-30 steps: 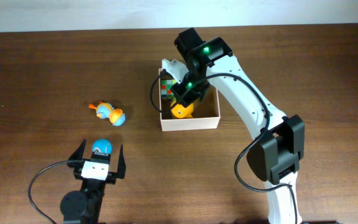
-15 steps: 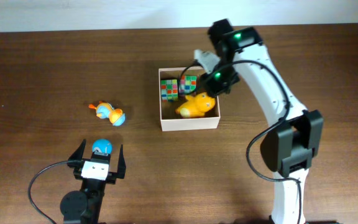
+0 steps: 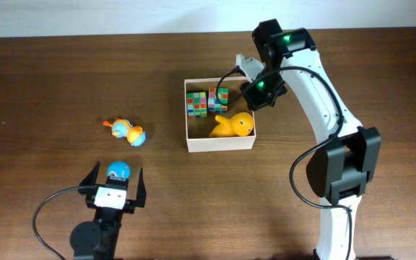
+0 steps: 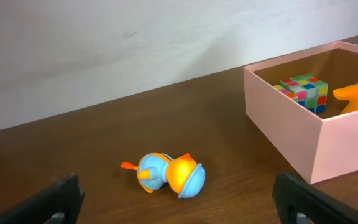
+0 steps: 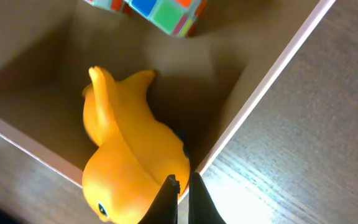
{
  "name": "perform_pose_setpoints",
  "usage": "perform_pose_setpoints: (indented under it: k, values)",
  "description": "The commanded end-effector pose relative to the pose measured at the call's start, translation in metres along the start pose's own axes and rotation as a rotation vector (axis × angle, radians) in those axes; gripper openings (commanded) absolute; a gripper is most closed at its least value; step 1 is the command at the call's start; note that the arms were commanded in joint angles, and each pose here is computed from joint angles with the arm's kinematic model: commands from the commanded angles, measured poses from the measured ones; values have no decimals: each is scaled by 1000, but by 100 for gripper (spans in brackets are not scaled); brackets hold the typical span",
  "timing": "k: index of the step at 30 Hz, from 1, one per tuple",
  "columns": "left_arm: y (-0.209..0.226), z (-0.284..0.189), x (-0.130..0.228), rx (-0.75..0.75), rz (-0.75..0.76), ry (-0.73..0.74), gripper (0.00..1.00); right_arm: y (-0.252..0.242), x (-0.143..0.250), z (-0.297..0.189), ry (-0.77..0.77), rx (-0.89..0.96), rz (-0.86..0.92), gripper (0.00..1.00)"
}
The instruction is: Pack container
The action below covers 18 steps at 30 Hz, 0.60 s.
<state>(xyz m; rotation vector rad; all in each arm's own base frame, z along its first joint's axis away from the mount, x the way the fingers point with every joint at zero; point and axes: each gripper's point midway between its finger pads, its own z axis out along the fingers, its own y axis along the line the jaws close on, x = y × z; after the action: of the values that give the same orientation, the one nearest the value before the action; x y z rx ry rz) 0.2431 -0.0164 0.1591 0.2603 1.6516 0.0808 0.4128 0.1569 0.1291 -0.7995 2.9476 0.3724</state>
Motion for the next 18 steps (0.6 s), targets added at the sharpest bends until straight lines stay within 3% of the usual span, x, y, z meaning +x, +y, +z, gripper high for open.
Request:
perform_pose_setpoints:
  k: [1, 18]
  values:
    - [2, 0, 1, -14, 11, -1, 99, 5, 6, 10, 37, -32, 4, 4]
    - [2, 0, 1, -14, 11, -1, 99, 49, 10, 20, 93, -64, -56, 4]
